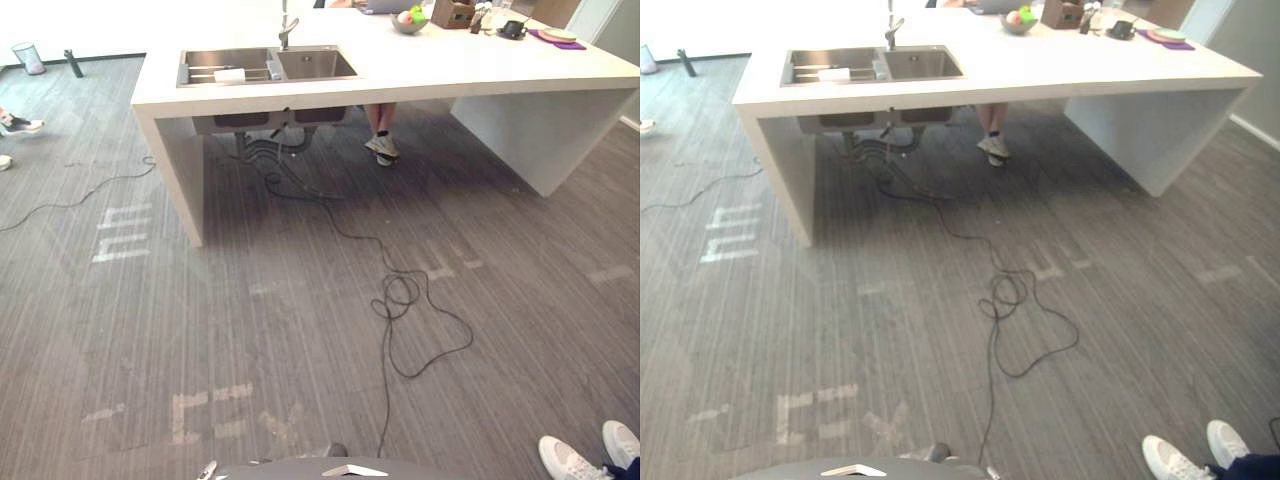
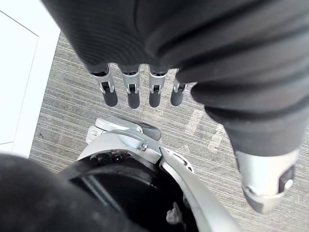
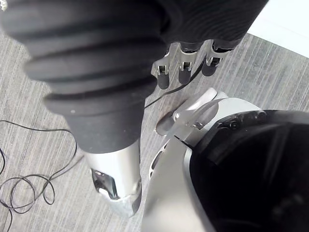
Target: Walk over to the sink, pick up the cup, carry it to the dishwasher, place the cup inside the dishwasher, then close the dishwasher door
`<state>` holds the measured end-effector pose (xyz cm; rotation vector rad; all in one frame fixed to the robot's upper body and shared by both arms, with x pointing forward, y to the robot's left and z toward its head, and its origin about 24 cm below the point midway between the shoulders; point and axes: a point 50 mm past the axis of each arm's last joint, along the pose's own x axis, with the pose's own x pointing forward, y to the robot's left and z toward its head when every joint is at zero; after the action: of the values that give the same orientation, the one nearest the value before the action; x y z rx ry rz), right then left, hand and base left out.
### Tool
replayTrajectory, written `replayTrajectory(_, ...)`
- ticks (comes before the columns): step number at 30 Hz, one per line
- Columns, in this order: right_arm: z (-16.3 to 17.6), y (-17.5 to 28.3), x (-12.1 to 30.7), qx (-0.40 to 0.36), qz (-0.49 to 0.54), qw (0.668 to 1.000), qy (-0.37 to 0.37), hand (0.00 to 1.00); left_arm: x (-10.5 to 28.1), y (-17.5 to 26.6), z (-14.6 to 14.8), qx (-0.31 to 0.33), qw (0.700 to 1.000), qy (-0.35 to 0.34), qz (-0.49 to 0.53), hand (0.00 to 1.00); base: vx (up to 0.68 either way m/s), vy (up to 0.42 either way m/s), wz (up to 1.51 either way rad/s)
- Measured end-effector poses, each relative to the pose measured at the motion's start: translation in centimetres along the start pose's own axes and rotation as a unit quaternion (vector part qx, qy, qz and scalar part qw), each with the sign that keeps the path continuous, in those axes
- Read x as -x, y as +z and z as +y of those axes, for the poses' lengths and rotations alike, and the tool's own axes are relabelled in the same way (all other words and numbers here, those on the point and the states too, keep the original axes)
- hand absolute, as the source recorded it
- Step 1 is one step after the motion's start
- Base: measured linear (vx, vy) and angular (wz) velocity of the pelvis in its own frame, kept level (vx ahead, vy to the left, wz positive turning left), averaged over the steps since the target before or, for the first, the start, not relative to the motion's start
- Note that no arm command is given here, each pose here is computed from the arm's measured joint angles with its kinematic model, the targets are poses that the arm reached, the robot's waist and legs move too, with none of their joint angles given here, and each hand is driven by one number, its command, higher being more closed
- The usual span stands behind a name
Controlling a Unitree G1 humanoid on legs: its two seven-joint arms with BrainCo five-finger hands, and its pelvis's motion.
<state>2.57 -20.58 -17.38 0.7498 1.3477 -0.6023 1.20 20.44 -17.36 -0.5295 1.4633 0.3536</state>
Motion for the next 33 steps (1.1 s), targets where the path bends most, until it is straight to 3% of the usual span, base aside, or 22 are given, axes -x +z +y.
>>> replayTrajectory(8, 0.5, 0.4, -0.1, 0.058, -0.019, 0.998, -0.006, 0.00, 0.1, 0.6, 0.2, 0.000, 1.000, 0.005, -0.012, 0.00, -0.01, -0.003, -0.01)
replayTrajectory(20, 0.5, 0.4, -0.1, 0.046, -0.016, 0.999, -0.004, 0.00, 0.0, 0.6, 0.1, -0.004, 1.000, 0.011, -0.013, 0.00, -0.04, -0.010, -0.07)
replayTrajectory(23, 1.3, 0.6, -0.1, 0.057, -0.020, 0.998, 0.009, 0.00, 0.1, 2.1, -0.1, -0.006, 0.998, 0.011, -0.059, 0.00, -0.02, 0.021, -0.27)
replayTrajectory(28, 1.2, -0.2, -0.2, 0.069, -0.005, 0.998, 0.006, 0.00, 0.6, 4.9, -1.0, 0.050, 0.984, 0.014, -0.169, 0.00, 0.06, -0.004, -0.04)
replayTrajectory(31, 1.0, -0.8, -0.2, 0.067, 0.002, 0.998, 0.007, 0.00, 2.5, 10.7, -6.5, 0.014, 0.954, -0.075, -0.290, 0.00, 0.18, -0.064, 0.40)
replayTrajectory(33, 0.7, -1.8, -0.2, 0.059, 0.015, 0.998, 0.003, 0.00, 5.5, 14.2, -11.5, -0.014, 0.913, -0.156, -0.377, 0.00, 0.26, -0.126, 0.33)
